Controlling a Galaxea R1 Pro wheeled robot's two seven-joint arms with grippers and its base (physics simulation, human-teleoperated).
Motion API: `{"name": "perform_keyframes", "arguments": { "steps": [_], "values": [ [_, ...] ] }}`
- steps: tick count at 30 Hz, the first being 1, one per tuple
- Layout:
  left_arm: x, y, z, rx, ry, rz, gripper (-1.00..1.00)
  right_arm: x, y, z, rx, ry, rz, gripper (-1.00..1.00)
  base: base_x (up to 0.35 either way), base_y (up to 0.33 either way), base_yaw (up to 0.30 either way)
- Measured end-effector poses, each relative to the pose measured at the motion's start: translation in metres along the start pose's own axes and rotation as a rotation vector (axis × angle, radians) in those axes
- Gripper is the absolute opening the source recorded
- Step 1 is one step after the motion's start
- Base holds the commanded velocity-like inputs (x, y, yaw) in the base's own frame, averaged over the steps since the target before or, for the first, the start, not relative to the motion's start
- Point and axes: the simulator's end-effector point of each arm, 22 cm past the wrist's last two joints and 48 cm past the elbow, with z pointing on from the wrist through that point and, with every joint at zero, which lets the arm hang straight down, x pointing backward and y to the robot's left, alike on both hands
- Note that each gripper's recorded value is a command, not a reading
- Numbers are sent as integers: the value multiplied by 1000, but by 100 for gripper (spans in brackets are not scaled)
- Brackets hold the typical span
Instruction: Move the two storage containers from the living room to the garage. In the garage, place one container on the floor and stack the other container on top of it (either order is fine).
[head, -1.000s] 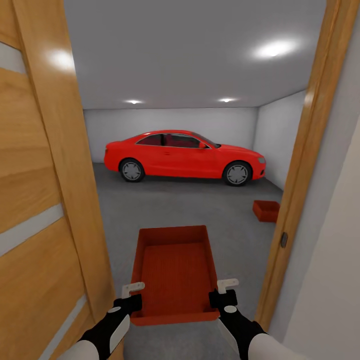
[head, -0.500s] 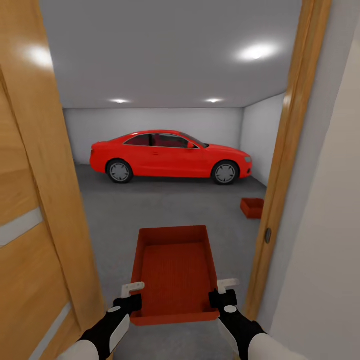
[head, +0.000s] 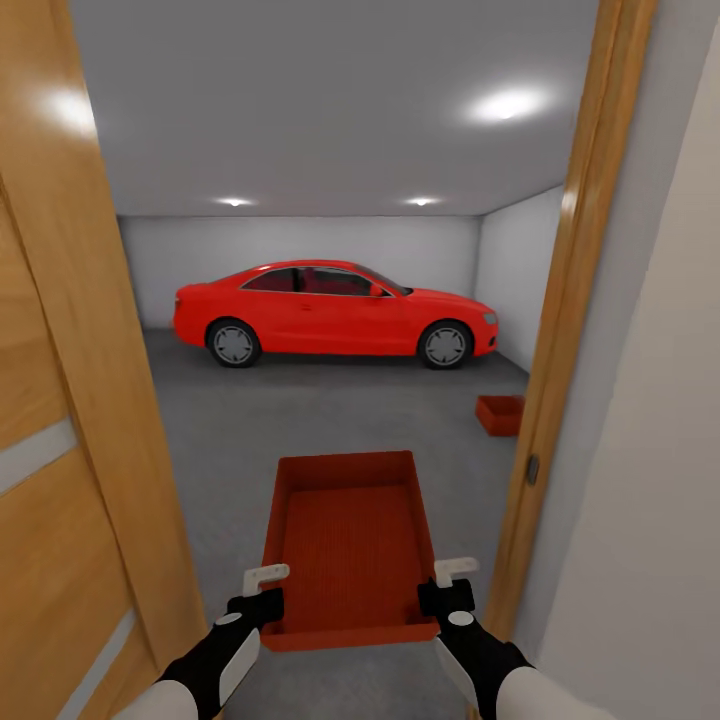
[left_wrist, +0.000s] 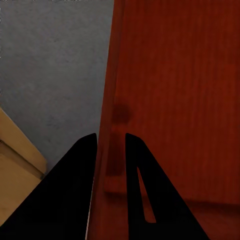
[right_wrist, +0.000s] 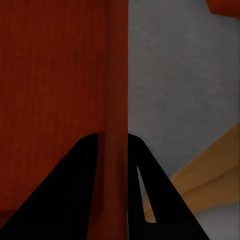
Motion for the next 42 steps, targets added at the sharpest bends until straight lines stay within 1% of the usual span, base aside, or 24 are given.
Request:
{"name": "perform_keyframes", "arguments": {
  "steps": [7, 34, 42],
  "values": [
    [0, 0, 0, 0, 0, 0, -100, 0, 0, 0, 1, 0, 0, -100, 104, 167, 0],
    [2, 0, 0, 1, 0, -4, -100, 0, 0, 0, 0, 0, -4, -100, 16, 3, 0],
    [2, 0, 0, 1, -1, -4, -100, 0, 0, 0, 0, -1, -4, -100, 246, 0, 0]
  ]
}}
